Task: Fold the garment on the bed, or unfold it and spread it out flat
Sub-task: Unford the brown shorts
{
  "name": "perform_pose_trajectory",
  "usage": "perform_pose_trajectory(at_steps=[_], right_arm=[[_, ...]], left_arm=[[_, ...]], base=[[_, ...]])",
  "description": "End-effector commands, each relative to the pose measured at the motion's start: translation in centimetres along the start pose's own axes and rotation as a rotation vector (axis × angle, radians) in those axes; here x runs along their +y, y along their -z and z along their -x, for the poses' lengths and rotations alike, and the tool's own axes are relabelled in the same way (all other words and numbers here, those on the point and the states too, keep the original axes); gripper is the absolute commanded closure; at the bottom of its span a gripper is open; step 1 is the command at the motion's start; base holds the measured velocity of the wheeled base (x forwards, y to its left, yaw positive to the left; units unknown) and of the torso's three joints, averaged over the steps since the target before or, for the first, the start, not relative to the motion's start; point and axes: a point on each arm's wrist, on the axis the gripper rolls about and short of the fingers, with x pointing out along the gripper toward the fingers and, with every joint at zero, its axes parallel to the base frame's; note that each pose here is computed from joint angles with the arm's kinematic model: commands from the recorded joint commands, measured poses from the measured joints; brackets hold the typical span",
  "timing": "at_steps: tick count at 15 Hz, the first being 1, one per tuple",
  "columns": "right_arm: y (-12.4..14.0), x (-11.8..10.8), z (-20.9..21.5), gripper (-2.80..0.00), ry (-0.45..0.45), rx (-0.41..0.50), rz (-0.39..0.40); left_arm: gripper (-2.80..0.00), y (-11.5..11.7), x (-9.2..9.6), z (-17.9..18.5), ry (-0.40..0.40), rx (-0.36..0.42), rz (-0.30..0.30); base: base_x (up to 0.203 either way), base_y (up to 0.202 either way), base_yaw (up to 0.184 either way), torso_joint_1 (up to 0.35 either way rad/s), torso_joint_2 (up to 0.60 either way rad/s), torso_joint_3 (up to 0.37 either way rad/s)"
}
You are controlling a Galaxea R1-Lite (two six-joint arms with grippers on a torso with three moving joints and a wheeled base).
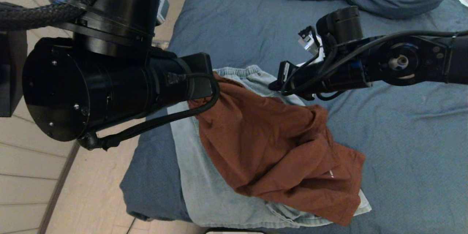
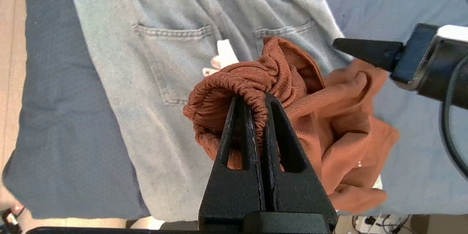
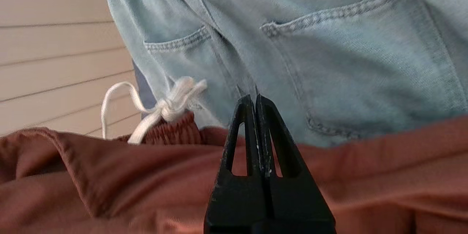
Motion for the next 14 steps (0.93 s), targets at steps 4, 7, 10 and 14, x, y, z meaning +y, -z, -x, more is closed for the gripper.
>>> perform_pose_trajectory(at_steps=[4, 7, 10, 14], right_arm=[[1.8, 0.6, -1.5, 0.0, -0.088, 0.147, -0.052], [2.5, 0.6, -1.9, 0.0, -0.07, 0.208, -0.058], [0.2, -0.5, 2.2, 0.0, -0.037, 0.132, -0.052], [-0.8, -6.6, 9.2, 0.0, 0.167, 0.085, -0.071]], left_arm=[[0.0, 1.8, 0.6, -0.6, -0.019, 0.03, -0.01], [0.0, 2.3, 1.2, -0.9, -0.037, 0.036, -0.012], [0.0, 3.2, 2.3, -1.5, -0.031, 0.042, 0.011], [0.0, 3.5, 2.5, -2.0, -0.013, 0.06, 0.01]], base=[[0.0, 0.0, 0.0, 0.0, 0.0, 0.0], [0.0, 0.0, 0.0, 0.0, 0.0, 0.0], [0.0, 0.0, 0.0, 0.0, 0.0, 0.0], [0.0, 0.0, 0.0, 0.0, 0.0, 0.0]])
